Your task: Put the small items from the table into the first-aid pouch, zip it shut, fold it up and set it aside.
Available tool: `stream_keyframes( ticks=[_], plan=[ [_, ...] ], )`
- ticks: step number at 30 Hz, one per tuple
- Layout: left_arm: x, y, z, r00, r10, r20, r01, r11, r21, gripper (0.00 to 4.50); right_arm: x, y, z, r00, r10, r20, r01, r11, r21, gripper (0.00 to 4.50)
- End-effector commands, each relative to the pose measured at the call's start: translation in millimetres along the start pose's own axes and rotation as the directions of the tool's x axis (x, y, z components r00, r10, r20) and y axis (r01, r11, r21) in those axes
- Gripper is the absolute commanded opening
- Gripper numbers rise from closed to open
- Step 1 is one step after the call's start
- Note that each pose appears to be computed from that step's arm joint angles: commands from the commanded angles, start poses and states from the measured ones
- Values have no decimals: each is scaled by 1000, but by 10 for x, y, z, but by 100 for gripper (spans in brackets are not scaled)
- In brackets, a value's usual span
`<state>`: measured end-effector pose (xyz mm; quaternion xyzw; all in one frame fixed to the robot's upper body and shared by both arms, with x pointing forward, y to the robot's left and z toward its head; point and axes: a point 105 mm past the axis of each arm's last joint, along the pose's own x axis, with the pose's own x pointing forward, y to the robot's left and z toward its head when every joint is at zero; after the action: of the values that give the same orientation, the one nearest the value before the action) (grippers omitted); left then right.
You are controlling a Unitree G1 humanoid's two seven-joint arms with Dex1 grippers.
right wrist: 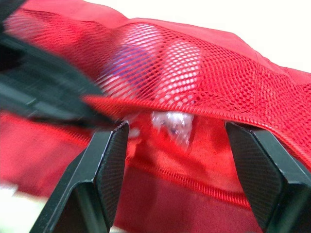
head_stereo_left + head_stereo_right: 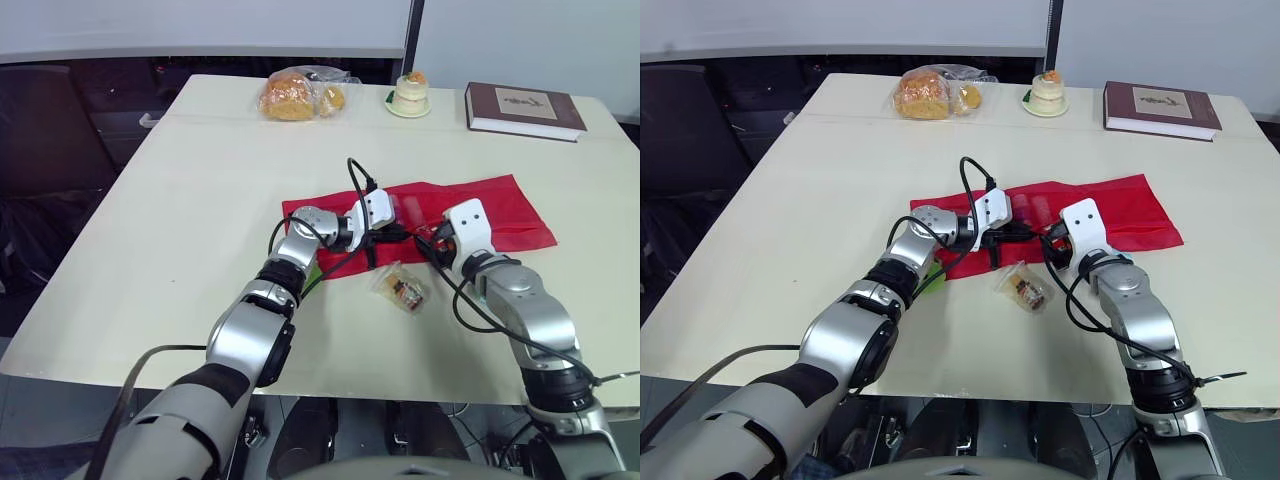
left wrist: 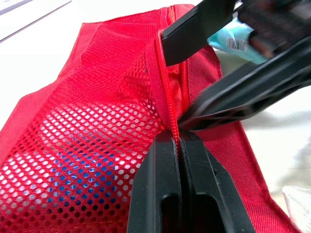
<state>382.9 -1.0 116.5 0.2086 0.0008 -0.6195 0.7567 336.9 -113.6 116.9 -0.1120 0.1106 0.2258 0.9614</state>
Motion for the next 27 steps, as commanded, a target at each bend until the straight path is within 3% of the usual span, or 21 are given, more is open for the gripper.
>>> stream_keyframes(
  ticks=[1, 2, 3, 5, 14, 17, 18, 19, 25, 26, 27],
  plan=[
    [16, 65, 160, 999, 12, 46, -13, 1000, 23, 0, -59, 5, 106, 999, 8, 35, -7, 999, -49, 199],
    [15, 70, 162, 999, 13, 46, -14, 1000, 22, 0, -61, 2, 104, 999, 11, 35, -9, 998, -55, 155],
    [14, 75, 164, 999, 14, 45, -15, 1000, 23, 0, -74, 5, 116, 999, 19, 41, -17, 998, -54, 79],
    [8, 84, 166, 999, 16, 44, -17, 1000, 25, 0, -134, 7, 159, 997, 43, 61, -40, 998, -49, 3],
    [-86, 145, 110, 999, 35, 16, -36, 999, 29, 0, -863, -182, 284, 947, 292, 133, -267, 948, -174, 3],
    [-127, 169, 77, 999, 45, 3, -45, 999, 30, 0, -1068, -315, 330, 930, 336, 148, -305, 932, -197, 75],
    [-140, 174, 66, 999, 47, -2, -47, 998, 31, 0, -1120, -356, 336, 928, 343, 148, -312, 929, -197, 135],
    [-159, 184, 51, 999, 52, -8, -51, 998, 33, 0, -1186, -408, 323, 927, 351, 132, -320, 924, -208, 156],
    [-285, 261, -6, 996, 87, -34, -85, 995, 46, 0, -1632, -501, 339, 875, 471, 115, -438, 870, -227, 416],
    [-310, 275, -13, 995, 91, -38, -89, 995, 49, 0, -1703, -496, 334, 863, 496, 98, -463, 853, -240, 448],
    [-347, 293, -24, 994, 96, -46, -93, 994, 54, 0, -1768, -536, 365, 861, 499, 96, -464, 849, -252, 448]
  ],
)
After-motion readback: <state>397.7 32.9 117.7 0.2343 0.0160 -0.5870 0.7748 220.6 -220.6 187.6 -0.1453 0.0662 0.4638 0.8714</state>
